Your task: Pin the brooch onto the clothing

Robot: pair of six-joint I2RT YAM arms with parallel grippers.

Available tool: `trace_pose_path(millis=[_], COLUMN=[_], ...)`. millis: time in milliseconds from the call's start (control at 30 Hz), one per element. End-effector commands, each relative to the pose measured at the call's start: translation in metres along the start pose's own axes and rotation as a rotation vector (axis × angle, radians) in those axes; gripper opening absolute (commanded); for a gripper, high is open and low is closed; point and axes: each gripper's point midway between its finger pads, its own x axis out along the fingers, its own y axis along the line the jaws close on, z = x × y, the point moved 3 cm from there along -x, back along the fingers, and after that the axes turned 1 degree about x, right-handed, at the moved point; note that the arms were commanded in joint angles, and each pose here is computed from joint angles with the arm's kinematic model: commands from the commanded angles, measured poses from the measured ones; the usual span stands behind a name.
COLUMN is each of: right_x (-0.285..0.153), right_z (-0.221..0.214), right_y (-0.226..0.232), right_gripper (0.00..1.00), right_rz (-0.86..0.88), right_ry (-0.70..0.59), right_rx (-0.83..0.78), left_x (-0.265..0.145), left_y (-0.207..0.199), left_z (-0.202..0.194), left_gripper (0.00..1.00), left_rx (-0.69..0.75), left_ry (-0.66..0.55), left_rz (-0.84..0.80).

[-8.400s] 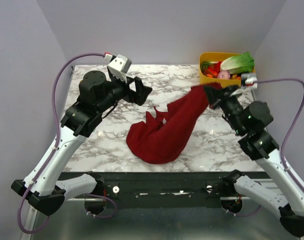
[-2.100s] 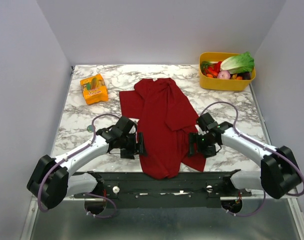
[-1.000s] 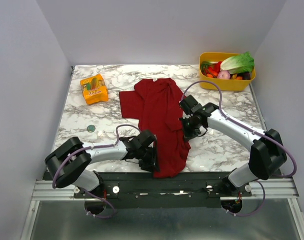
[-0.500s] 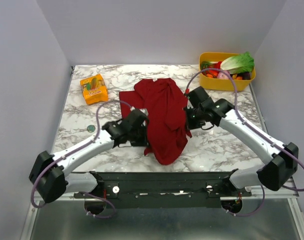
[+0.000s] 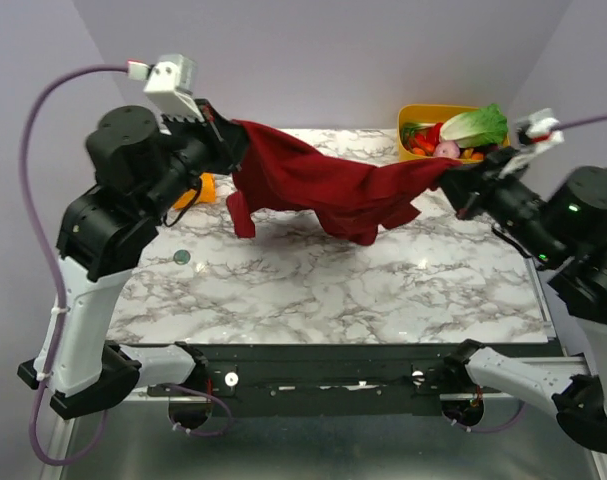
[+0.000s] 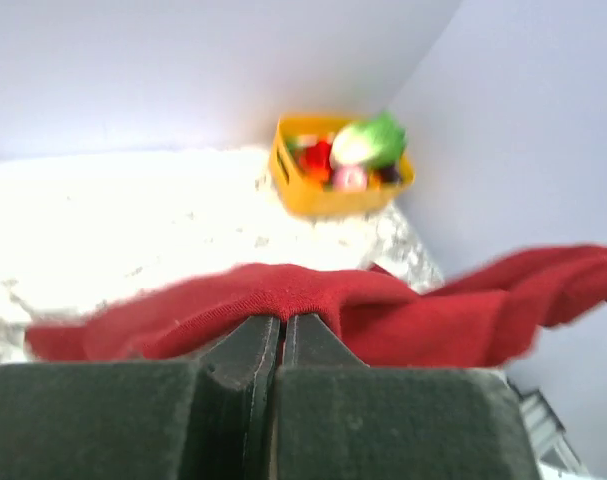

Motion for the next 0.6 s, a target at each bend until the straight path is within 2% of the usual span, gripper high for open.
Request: trace_pose_path(millis=[0,133,233,367,567], right_x=[-0.044,-0.077,-0.084,-0.072,-0.014], right_z=[0.041,0.058,0.071,0.081,0.088], right_y=[0.031,0.047,0.036,0.023,0.003], right_gripper=[0.01,0.01,0.01,0.01,0.01], right_rz=[0.243,0.364,0.284,0.177,-0.002], right_ry=[-0.165,-0.249,-0.306,-0.318,-0.286], right_rx=[-0.125,-0.159,-0.136,-0.139,-0.147], left_x=[-0.037,-0.066,-0.072,-0.064,-0.024], left_y=[0.001,-0.005,-0.004,-0.001,0.013], left_z=[0.042,0.066,0.071,0.079,0.081], left_gripper=[0.0,0.0,0.0,0.0,0.0], left_rx=[0.092,0.084,0.078,0.088,0.113], left_ry=[-0.113,-0.226,-0.249,-0.254,-0.229], left_rz=[0.033,-0.003,0.008,0.052,0.142])
